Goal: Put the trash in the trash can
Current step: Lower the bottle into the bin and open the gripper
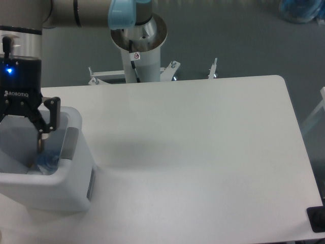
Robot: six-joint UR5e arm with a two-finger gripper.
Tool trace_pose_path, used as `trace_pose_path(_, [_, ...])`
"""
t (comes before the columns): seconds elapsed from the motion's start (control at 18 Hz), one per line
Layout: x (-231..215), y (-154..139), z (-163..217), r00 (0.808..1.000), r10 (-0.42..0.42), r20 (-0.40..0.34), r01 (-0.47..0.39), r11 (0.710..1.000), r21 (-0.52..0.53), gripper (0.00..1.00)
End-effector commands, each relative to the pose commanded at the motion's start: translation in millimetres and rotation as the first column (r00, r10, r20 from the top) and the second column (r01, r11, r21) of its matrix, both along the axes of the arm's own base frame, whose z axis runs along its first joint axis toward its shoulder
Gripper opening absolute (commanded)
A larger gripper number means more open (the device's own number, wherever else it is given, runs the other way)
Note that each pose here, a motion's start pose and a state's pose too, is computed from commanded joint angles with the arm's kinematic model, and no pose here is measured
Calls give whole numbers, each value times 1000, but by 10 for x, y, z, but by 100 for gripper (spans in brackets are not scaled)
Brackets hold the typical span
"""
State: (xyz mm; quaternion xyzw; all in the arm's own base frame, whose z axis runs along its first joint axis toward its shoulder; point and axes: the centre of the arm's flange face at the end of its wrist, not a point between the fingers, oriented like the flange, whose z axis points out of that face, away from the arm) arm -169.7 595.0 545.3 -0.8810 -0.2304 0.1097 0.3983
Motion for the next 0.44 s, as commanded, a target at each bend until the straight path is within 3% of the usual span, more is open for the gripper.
trace_pose_path(0.22, [-406, -249, -55, 995, 41, -86, -49, 995, -89, 100])
trace_pose_path(0.44, [-454, -608, -158, 996, 8, -87, -25, 979, -200, 100])
